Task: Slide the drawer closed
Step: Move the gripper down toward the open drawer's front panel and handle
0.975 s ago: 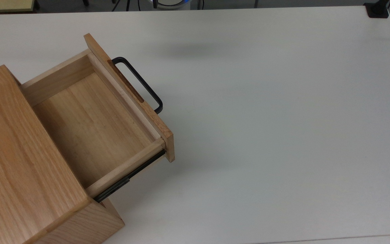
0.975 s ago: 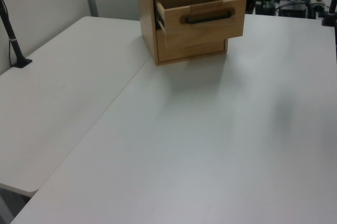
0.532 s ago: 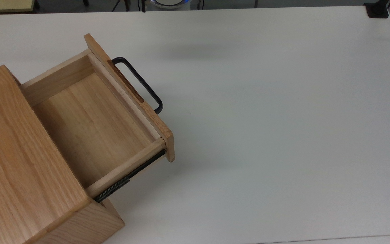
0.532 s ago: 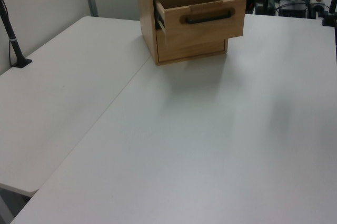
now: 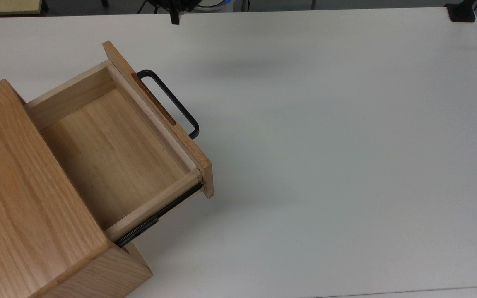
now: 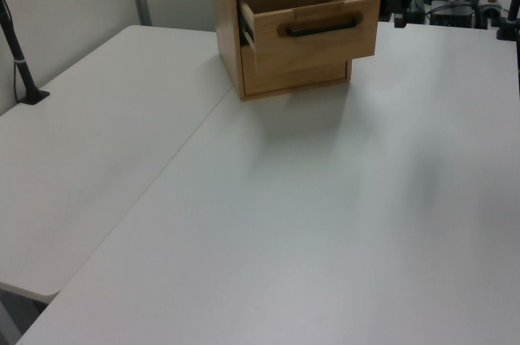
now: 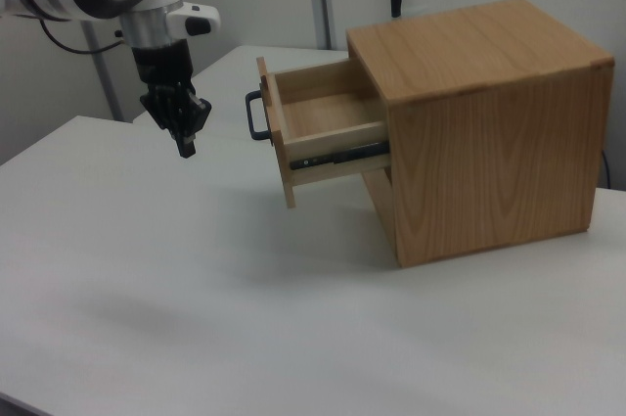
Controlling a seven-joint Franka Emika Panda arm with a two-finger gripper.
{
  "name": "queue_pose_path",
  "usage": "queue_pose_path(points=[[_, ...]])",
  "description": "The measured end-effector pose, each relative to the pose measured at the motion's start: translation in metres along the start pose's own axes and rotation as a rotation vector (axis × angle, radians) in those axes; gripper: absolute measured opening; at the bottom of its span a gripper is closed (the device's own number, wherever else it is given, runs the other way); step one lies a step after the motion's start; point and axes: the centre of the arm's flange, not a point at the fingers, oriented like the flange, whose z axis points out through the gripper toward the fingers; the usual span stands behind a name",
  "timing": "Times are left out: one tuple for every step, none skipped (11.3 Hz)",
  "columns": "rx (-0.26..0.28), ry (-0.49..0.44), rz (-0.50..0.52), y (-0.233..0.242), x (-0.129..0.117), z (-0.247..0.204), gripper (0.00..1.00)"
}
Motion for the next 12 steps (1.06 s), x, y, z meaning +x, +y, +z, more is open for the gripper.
queue_pose_path(points=[[0.003, 0.024, 0.090, -0.008, 0.007, 0.003, 0.02], [0.010, 0.050, 0.200, -0.015, 0.015, 0.008, 0.00], [0.020, 0.075, 0.324, -0.021, 0.024, 0.014, 0.00], [0.031, 0.092, 0.433, -0.027, 0.032, 0.021, 0.00], [0.037, 0.098, 0.504, -0.035, 0.039, 0.030, 0.00], [0.044, 0.107, 0.533, -0.046, 0.044, 0.037, 0.00], [0.059, 0.132, 0.564, -0.056, 0.049, 0.039, 0.00], [0.079, 0.160, 0.609, -0.064, 0.054, 0.037, 0.00], [0.092, 0.179, 0.654, -0.073, 0.059, 0.034, 0.00], [0.079, 0.201, 0.710, -0.079, 0.064, 0.031, 0.00], [0.054, 0.228, 0.779, -0.081, 0.070, 0.031, 0.00], [0.033, 0.245, 0.830, -0.081, 0.077, 0.035, 0.00]])
